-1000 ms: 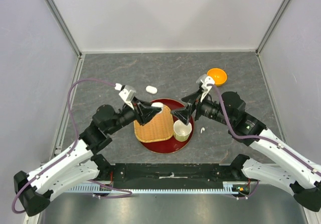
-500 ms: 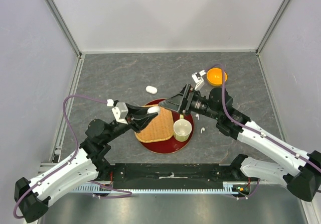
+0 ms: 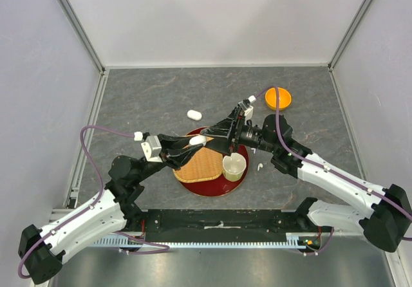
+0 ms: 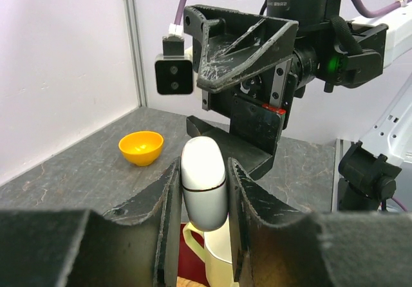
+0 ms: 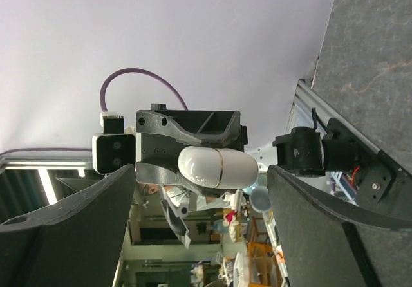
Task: Insert the wireless bluetooth earbuds into the charging case
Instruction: Pick up the charging case at the center of the board.
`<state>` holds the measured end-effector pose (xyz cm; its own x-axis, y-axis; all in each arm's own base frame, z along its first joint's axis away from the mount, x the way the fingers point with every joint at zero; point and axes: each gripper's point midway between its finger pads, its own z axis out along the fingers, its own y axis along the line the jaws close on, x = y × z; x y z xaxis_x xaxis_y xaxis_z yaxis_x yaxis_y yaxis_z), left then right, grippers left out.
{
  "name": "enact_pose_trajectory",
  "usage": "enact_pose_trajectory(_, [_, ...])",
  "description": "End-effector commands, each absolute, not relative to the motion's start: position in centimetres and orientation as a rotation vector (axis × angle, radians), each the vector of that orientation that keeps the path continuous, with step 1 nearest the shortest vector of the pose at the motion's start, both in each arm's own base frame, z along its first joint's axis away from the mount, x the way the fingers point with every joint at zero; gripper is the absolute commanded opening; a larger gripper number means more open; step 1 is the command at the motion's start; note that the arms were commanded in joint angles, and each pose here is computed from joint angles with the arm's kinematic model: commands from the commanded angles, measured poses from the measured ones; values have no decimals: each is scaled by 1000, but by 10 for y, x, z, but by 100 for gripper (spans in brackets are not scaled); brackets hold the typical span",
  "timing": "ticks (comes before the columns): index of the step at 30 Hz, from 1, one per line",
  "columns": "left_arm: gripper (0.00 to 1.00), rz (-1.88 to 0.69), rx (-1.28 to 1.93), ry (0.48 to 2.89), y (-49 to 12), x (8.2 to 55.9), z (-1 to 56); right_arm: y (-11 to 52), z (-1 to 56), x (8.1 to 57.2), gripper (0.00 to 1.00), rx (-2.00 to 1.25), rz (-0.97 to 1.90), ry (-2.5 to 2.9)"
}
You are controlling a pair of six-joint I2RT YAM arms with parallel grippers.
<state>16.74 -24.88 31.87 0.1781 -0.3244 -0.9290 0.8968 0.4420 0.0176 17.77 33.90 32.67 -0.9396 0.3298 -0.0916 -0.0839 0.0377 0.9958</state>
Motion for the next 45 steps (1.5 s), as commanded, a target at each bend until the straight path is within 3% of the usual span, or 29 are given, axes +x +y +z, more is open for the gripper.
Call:
enact_pose_trajectory(1, [2, -930, 683, 946, -247, 163, 333, 344, 342, 171, 89, 254, 2091, 2019])
enact_pose_trajectory(8, [2, -923, 682, 941, -248, 166, 334, 347, 336, 173, 78, 290, 2090, 2059])
enact_pose_trajectory(13, [2, -922, 683, 942, -249, 167, 333, 350, 338, 170, 76, 290, 2158, 2054])
enact_pose_trajectory(26, [3, -930, 685, 960, -251, 168, 328, 350, 339, 170, 38, 309, 2209, 2031])
enact_pose_trajectory(32, [28, -980, 661, 1028, -255, 171, 322, 349, 341, 170, 17, 294, 2223, 2001])
enact_pose_trajectory(40, [45, -996, 640, 1051, -253, 170, 319, 347, 344, 171, 13, 302, 2219, 1967])
enact_pose_trajectory(45, [47, -997, 644, 1065, -255, 171, 316, 347, 344, 173, 11, 301, 2212, 1956])
